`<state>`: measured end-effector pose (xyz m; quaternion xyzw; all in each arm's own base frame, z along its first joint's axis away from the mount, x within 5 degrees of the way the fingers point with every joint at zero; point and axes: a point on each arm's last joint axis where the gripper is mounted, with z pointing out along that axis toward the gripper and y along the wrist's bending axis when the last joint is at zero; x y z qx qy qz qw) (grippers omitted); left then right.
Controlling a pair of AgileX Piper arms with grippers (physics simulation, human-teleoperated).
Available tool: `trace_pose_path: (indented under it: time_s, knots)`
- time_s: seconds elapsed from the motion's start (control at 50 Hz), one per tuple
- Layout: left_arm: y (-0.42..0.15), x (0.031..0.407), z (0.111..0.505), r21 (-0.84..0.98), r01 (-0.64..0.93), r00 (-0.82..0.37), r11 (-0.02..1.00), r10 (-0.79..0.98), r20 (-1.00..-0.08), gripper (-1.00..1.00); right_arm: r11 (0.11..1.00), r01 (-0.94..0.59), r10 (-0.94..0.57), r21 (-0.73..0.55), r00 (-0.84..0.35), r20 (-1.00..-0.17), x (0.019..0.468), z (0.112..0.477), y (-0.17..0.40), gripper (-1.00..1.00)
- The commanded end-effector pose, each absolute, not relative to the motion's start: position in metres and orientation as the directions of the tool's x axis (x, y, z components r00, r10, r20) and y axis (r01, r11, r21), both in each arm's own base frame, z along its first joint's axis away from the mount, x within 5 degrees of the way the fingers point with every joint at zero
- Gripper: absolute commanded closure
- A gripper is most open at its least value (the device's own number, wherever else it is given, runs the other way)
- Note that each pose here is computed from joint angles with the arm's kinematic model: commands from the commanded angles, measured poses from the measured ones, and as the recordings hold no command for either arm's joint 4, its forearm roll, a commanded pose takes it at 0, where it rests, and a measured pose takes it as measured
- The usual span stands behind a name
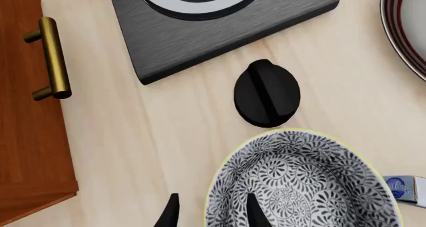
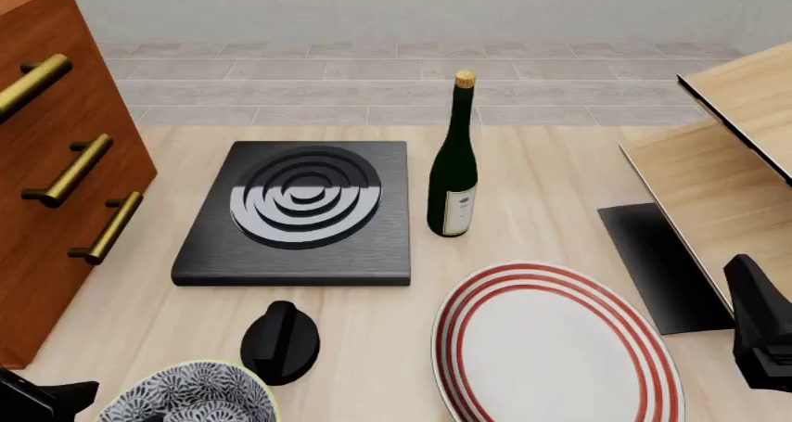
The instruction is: Put the bowl on the top of the cabinet.
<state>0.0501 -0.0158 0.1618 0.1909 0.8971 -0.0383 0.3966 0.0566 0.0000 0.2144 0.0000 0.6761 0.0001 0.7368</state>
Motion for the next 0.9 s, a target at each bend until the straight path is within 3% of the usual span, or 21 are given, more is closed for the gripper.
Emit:
trace_pose_path:
  time_s: [0.02,0.5,0.52,0.9]
  knots:
    - [-0.016,0.052,0.157,0.088,0.375,-0.616,0.923,0.319,-0.721,-1.00,1.000,0.000,0.000,0.000,0.086,-0.996,0.057,0.214,0.000,-1.00]
    - [-0.017,0.056,0.151,0.105,0.377,-0.608,0.920,0.331,-0.722,-1.00,1.000,0.000,0.000,0.000,0.086,-0.996,0.057,0.214,0.000,-1.00]
    - [-0.015,0.055,0.155,0.121,0.359,-0.587,0.926,0.325,-0.741,1.00,1.000,0.000,0.000,0.000,0.086,-0.996,0.057,0.214,0.000,-1.00]
    - [-0.015,0.047,0.192,0.127,0.391,-0.499,0.911,0.326,-0.803,1.00,1.000,0.000,0.000,0.000,0.086,-0.996,0.057,0.214,0.000,-1.00]
